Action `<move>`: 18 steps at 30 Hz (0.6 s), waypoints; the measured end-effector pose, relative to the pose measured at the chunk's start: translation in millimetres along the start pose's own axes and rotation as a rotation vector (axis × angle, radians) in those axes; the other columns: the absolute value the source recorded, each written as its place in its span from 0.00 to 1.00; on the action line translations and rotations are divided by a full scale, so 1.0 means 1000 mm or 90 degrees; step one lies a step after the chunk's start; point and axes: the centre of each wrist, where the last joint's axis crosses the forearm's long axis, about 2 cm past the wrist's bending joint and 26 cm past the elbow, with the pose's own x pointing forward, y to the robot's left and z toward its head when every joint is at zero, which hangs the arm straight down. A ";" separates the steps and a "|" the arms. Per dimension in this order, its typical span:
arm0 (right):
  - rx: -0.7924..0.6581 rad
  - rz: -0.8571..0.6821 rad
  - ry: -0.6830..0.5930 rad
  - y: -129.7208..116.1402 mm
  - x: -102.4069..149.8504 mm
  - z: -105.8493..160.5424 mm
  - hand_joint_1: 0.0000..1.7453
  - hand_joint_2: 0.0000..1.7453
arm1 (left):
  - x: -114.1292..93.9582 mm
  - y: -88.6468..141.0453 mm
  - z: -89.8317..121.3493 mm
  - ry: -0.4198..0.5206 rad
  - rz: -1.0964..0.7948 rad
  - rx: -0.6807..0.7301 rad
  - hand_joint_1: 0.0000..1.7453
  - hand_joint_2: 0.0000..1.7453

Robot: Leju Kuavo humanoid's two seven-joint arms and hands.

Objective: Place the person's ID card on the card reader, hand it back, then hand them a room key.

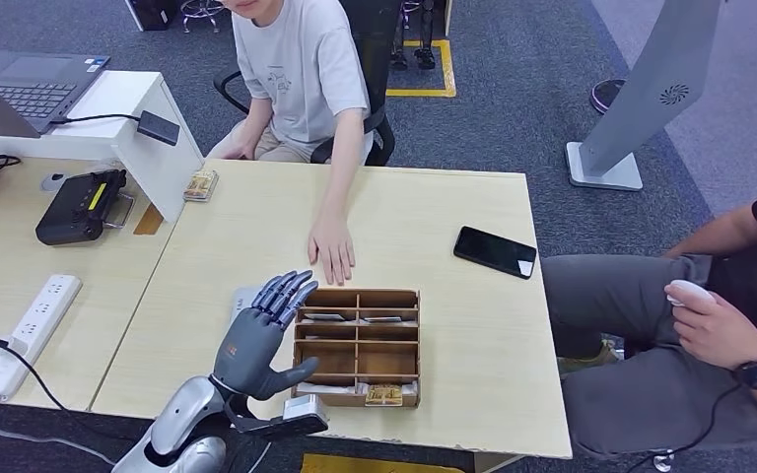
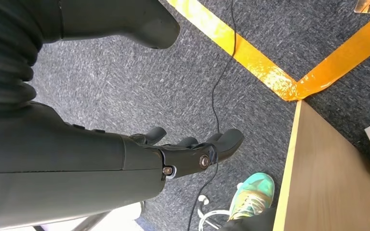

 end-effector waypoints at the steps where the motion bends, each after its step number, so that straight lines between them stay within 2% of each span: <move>1: 0.000 0.000 0.000 0.000 0.000 0.000 0.00 1.00 | 0.000 0.000 0.000 -0.001 0.003 -0.001 0.00 1.00; 18: 0.003 0.014 -0.002 -0.003 0.000 -0.001 0.00 1.00 | -0.001 0.001 -0.008 0.009 -0.013 -0.012 0.00 1.00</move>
